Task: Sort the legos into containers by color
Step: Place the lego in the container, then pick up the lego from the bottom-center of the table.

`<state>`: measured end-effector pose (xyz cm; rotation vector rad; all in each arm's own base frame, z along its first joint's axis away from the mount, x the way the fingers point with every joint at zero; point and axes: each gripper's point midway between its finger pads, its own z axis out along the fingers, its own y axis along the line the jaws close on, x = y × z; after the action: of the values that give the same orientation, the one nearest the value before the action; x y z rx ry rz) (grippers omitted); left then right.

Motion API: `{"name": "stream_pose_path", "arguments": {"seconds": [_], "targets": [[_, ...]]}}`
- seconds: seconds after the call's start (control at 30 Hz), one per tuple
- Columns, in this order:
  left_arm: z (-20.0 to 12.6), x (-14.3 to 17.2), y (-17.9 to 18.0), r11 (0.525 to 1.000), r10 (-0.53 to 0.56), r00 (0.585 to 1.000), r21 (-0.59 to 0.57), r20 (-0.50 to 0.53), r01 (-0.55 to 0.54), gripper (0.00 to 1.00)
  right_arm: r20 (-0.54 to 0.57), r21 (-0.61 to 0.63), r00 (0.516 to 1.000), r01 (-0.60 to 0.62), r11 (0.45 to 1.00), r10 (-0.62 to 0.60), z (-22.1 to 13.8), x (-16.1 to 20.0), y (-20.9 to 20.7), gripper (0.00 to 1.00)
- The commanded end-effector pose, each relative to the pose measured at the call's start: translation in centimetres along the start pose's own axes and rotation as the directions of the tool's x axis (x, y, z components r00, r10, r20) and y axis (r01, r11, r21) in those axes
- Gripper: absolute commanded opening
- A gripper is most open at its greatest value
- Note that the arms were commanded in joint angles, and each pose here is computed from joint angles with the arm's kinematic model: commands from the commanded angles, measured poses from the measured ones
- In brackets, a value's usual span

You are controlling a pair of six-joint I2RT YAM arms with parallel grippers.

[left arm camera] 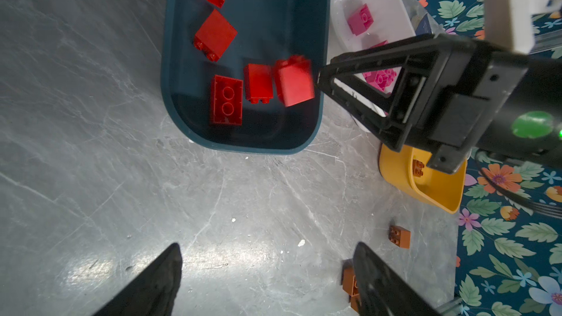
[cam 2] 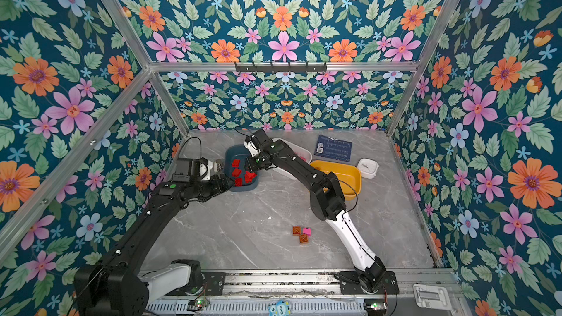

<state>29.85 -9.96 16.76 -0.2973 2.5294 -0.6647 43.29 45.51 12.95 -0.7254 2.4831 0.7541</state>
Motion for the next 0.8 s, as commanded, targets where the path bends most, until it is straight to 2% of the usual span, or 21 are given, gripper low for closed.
{"name": "stream_pose_path", "arguments": {"seconds": [0.0,0.17,0.3,0.63,0.77], "targets": [[0.2,0.1,0.2,1.000,0.011,1.000,-0.005,-0.009,-0.011,0.88,-0.007,0.036,1.000,0.024,0.999,-0.024,-0.6,0.0,-0.5,0.53],[0.2,0.1,0.2,1.000,0.009,1.000,0.001,-0.010,-0.009,0.88,-0.007,0.033,0.999,0.033,0.999,-0.033,-3.1,0.2,-0.1,0.56],[0.0,0.0,0.2,1.000,0.012,1.000,0.003,-0.005,-0.012,0.89,-0.042,0.033,0.998,0.039,0.999,-0.037,-5.8,2.6,0.2,0.60],[0.2,0.4,0.1,1.000,0.008,1.000,0.018,-0.018,-0.008,0.88,-0.228,0.098,0.971,-0.050,0.994,0.072,-11.8,14.4,-0.9,0.65],[0.3,0.6,0.0,0.999,0.005,1.000,0.031,-0.024,-0.004,0.88,-0.310,0.179,0.945,-0.050,0.983,0.105,-14.0,19.5,-1.2,0.65]]}}
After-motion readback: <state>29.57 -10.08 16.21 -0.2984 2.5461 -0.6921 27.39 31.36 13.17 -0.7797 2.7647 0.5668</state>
